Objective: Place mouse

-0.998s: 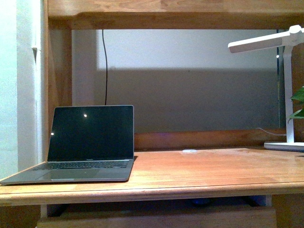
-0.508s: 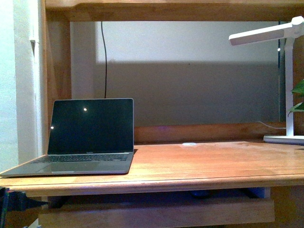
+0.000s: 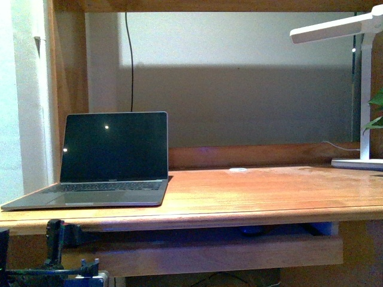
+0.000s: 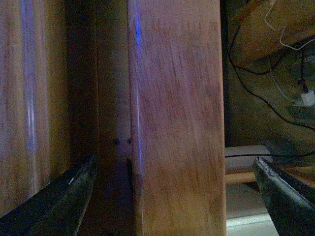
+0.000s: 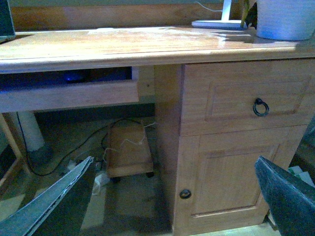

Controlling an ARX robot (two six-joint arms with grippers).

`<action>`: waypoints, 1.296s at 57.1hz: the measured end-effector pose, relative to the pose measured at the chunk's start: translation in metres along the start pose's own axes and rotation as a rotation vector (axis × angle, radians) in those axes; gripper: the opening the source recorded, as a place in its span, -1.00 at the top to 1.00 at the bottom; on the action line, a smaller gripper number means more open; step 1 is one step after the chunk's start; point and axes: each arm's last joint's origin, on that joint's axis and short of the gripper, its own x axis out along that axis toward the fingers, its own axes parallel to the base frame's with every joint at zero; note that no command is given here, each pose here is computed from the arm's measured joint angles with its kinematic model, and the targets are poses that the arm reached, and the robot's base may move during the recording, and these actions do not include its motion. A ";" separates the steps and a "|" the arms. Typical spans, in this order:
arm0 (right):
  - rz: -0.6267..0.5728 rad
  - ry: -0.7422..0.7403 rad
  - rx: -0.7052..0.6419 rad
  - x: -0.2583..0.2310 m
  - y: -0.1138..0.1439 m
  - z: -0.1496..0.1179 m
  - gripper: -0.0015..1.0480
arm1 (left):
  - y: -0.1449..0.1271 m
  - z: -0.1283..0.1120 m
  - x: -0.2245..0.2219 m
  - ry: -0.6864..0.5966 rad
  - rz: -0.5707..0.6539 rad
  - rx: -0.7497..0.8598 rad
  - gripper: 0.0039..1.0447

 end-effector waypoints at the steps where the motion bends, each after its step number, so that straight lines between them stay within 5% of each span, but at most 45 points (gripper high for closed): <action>1: 0.000 0.000 0.000 0.000 0.000 0.000 -0.86 | -0.001 0.000 0.002 -0.002 -0.003 -0.003 -0.86; 40: 0.000 0.000 0.000 0.000 0.000 0.000 -0.86 | -0.011 -0.002 0.018 0.008 -0.126 -0.186 -0.86; 59: 0.000 0.000 0.000 0.000 0.000 0.000 -0.86 | 0.017 0.019 -0.007 0.125 -0.417 -0.479 -0.86; 74: 0.000 0.000 0.000 0.000 0.000 0.000 -0.86 | 0.028 0.052 -0.046 0.084 -0.600 -0.769 -0.86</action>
